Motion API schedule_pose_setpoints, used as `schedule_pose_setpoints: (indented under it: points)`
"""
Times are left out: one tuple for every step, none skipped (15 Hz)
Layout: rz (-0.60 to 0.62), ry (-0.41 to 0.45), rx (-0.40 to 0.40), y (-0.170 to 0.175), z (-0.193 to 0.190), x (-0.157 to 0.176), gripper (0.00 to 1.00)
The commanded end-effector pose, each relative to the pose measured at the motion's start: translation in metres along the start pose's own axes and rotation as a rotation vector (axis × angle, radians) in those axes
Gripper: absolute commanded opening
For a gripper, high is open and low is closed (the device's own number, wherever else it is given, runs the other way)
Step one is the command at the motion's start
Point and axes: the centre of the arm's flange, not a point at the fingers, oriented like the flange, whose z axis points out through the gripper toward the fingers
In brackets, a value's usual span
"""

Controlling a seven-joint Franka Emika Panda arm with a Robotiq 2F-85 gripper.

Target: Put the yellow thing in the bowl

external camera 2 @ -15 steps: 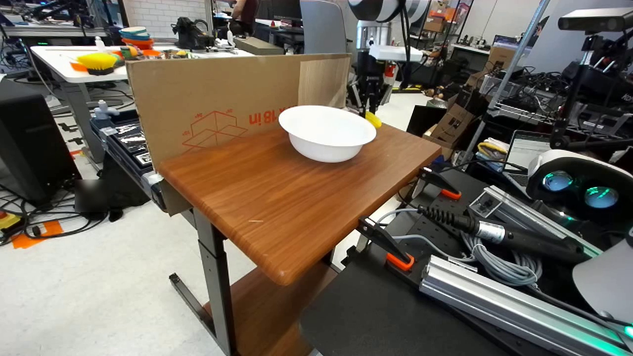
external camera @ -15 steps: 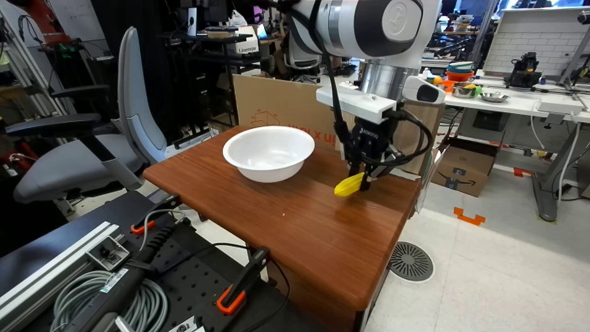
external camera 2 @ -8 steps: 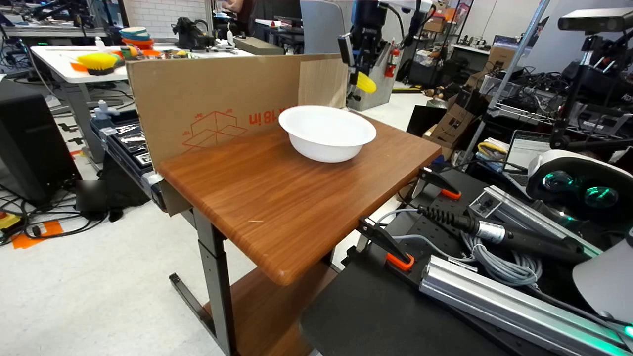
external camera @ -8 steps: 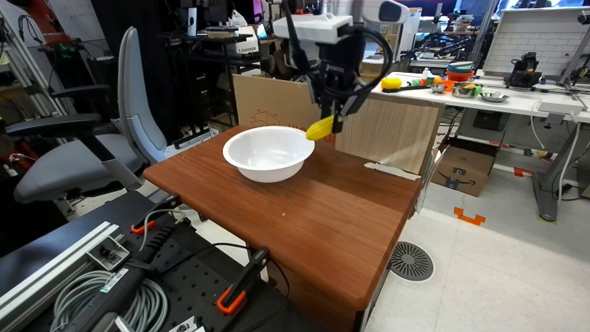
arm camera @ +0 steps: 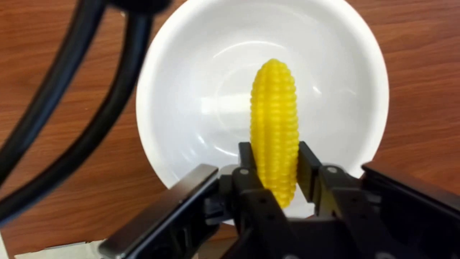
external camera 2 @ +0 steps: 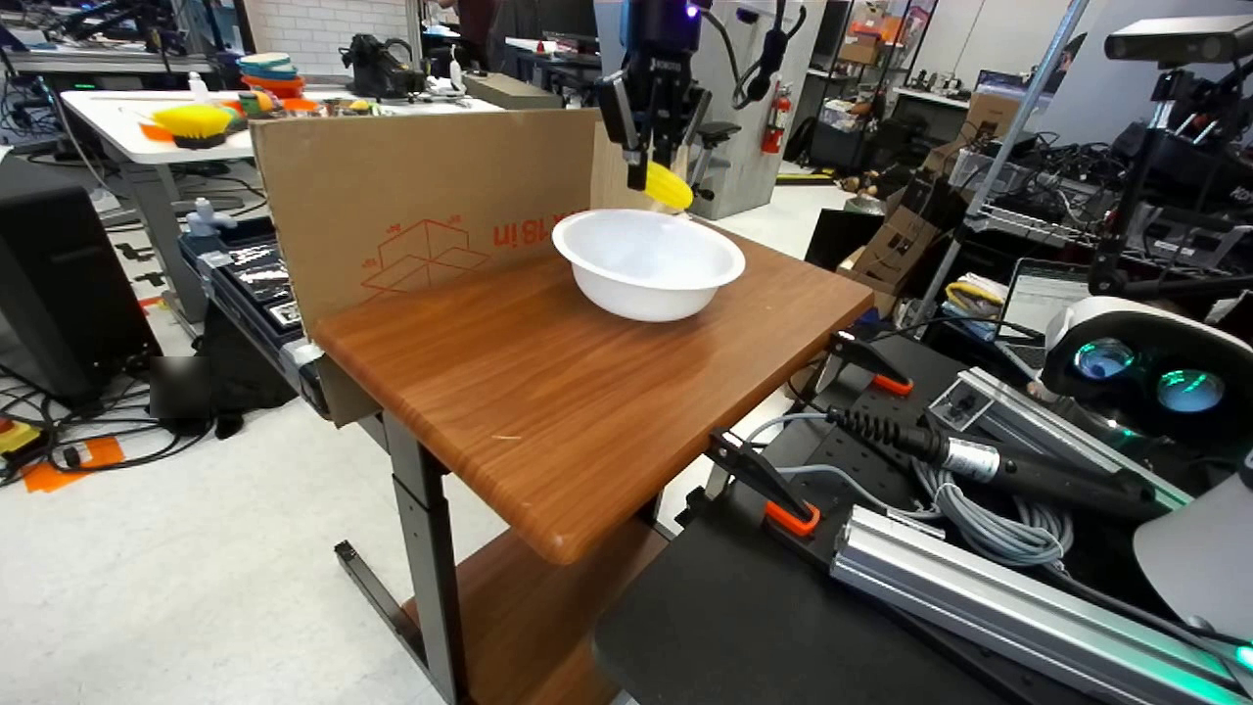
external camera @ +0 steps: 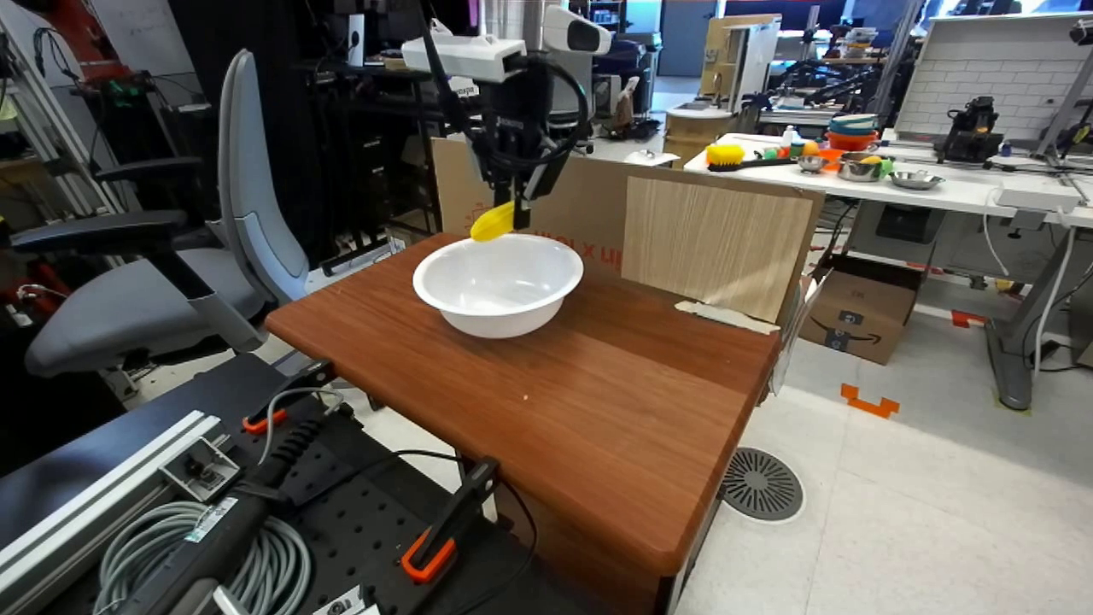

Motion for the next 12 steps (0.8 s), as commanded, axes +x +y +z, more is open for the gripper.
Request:
schedule_pose_setpoints:
  points:
    - [0.019, -0.024, -0.003, -0.001, 0.021, 0.014, 0.08]
    - [0.028, -0.035, -0.003, 0.004, 0.027, 0.015, 0.08]
    - [0.033, -0.044, -0.003, 0.007, 0.033, 0.017, 0.08]
    - [0.04, -0.053, -0.009, 0.01, 0.038, 0.018, 0.08]
    - [0.048, -0.059, -0.011, 0.013, 0.043, 0.019, 0.08]
    - [0.051, -0.065, -0.013, 0.015, 0.046, 0.021, 0.08]
    - [0.06, -0.07, -0.016, 0.017, 0.049, 0.022, 0.08]
    - [0.067, -0.074, -0.018, 0.018, 0.051, 0.023, 0.57]
    - [0.07, -0.074, -0.018, 0.018, 0.051, 0.023, 0.59]
    - [0.072, -0.071, -0.017, 0.018, 0.05, 0.023, 0.65]
    - [0.075, -0.071, -0.018, 0.018, 0.05, 0.023, 0.73]
    - [0.073, -0.069, -0.017, 0.018, 0.049, 0.023, 0.8]
